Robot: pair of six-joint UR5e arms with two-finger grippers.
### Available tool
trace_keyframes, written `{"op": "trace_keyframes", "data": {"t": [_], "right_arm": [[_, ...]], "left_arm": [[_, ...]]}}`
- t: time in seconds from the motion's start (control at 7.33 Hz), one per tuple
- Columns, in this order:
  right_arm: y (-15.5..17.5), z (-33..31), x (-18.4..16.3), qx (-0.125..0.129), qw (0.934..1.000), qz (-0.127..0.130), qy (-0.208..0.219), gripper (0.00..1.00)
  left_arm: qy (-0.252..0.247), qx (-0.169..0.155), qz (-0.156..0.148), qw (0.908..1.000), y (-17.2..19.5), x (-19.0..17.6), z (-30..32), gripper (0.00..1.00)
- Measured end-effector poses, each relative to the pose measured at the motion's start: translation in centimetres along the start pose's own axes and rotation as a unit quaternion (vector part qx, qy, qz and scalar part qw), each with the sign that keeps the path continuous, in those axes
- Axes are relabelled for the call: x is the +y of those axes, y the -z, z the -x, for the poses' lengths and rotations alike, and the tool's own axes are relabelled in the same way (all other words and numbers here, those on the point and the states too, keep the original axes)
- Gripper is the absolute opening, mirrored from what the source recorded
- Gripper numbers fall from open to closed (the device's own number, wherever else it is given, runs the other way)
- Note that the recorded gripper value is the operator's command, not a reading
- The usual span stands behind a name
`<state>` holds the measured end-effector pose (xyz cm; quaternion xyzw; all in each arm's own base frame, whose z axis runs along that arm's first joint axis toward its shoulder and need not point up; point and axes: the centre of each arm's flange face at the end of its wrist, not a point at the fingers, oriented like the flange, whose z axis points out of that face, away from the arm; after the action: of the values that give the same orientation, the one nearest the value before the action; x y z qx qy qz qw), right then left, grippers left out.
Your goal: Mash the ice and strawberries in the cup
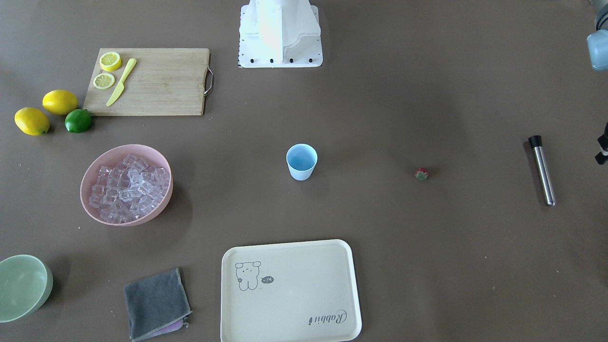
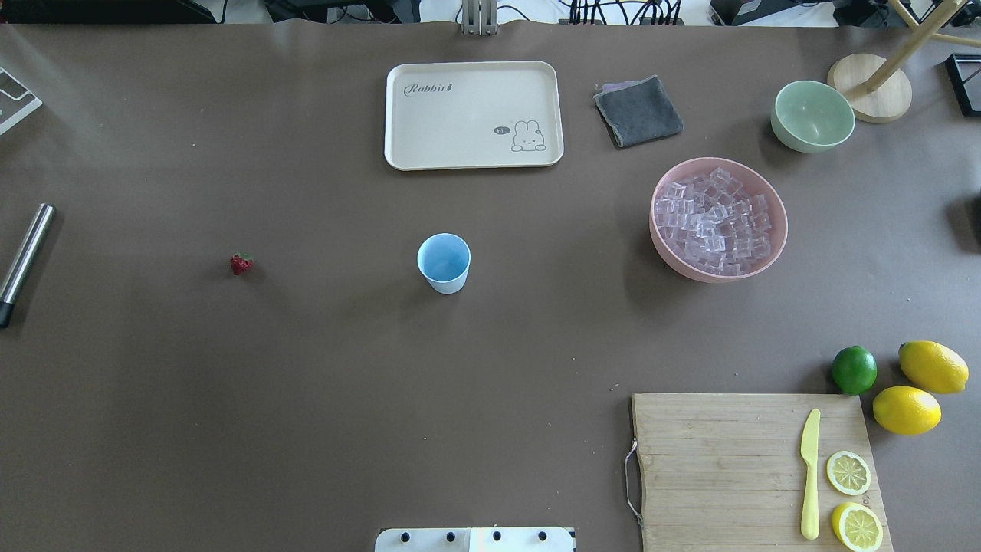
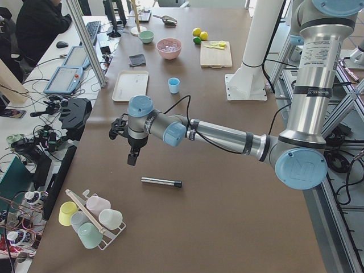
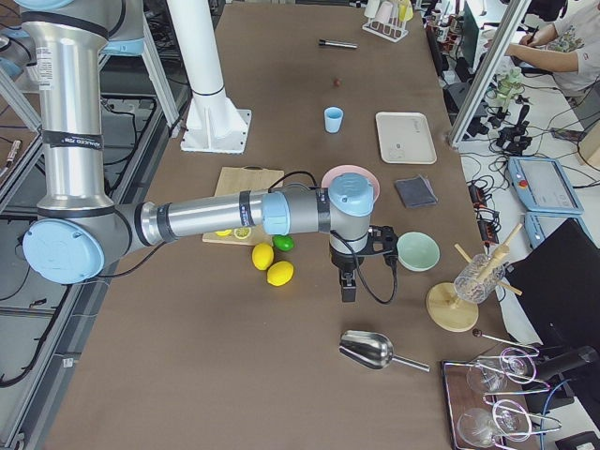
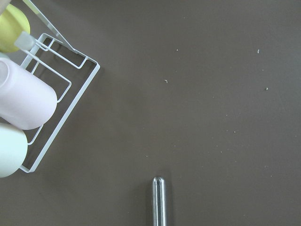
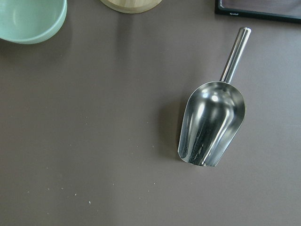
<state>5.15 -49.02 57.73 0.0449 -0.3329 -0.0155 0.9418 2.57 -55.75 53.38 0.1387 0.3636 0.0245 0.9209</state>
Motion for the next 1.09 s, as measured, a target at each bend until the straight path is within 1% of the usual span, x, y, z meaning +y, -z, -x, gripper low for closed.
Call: {"op": "trace_keyframes", "data": {"t": [0.27,0.55,0.82,0.95,1.09], "right_arm": [[-0.3,0.7,-0.2,0.01,0.9999,0.002,0.008,0.99],[-0.2,2.6,-1.4,0.009,0.9996,-0.001,0.027,0.99],[-0.8,4.3,-2.4,0.008,0.9991,0.004,0.041,0.99],[0.5,6.0,-4.1,0.004,0.999,-0.011,0.043,0.99],[2.4,8.6,-6.2,-0.01,0.9987,-0.03,0.04,0.99]], "left_arm": [[0.01,-0.001,0.001,0.9999,-0.7,0.0,0.4,0.98],[0.007,0.004,-0.011,0.9999,-0.4,0.4,0.2,0.98],[0.014,0.005,-0.015,0.9998,0.0,1.4,-0.1,0.98],[0.022,0.003,-0.013,0.9997,-0.1,1.6,-0.2,0.98],[0.021,0.004,-0.016,0.9997,-0.1,1.4,-0.6,0.98]]}}
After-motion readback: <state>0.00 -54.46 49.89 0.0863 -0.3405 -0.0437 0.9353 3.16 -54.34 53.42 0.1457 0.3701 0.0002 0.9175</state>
